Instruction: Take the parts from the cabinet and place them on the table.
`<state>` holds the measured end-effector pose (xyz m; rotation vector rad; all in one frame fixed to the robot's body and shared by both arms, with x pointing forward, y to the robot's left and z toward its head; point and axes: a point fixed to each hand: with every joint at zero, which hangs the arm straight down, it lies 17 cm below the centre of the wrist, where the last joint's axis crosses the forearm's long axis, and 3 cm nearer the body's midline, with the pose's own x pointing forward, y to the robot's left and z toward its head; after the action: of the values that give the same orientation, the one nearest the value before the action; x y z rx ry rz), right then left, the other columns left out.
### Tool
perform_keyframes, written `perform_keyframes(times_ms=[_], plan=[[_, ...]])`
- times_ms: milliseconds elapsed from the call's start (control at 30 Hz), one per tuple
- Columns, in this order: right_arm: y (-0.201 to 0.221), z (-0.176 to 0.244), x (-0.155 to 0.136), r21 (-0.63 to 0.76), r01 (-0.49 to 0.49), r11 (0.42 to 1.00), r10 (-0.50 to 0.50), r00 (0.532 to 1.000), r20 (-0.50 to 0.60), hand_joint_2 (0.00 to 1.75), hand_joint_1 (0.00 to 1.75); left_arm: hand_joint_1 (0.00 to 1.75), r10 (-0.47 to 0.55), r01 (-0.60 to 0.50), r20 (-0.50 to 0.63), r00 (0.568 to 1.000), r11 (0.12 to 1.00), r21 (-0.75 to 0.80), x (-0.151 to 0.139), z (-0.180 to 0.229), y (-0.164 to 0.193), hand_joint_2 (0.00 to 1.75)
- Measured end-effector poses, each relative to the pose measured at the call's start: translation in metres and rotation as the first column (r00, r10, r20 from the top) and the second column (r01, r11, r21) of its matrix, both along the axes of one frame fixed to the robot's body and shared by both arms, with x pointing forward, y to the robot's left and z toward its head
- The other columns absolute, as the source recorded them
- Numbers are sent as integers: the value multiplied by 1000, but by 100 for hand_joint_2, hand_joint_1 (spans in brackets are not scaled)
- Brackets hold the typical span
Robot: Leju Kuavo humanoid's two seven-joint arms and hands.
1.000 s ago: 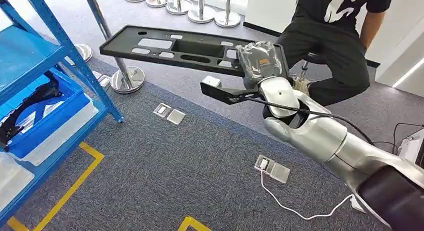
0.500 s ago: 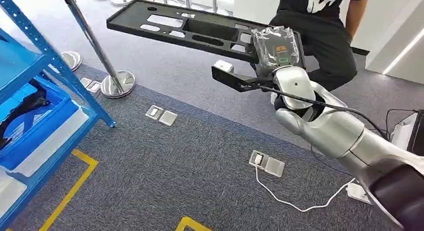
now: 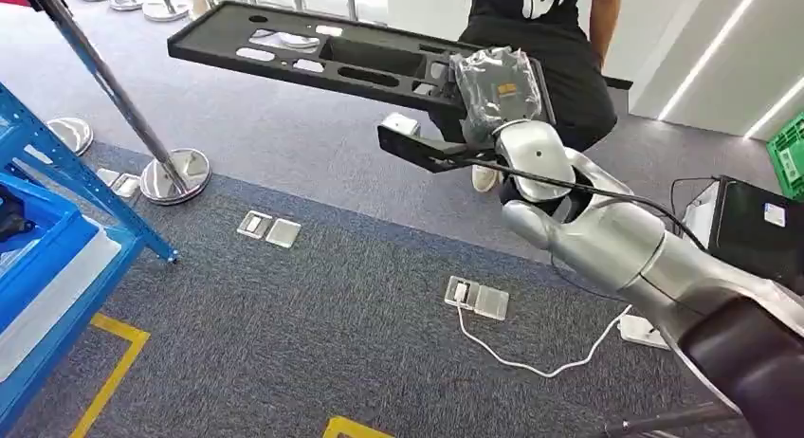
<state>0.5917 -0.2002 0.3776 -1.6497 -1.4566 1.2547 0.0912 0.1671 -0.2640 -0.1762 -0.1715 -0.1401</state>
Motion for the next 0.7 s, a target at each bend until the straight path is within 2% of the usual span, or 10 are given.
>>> perform_keyframes(times_ms=[700], plan=[[6, 2, 1, 9, -12, 1000, 12, 1000, 2, 175, 175, 0, 1, -1, 4, 1000, 1000, 7, 2, -1, 5, 0]])
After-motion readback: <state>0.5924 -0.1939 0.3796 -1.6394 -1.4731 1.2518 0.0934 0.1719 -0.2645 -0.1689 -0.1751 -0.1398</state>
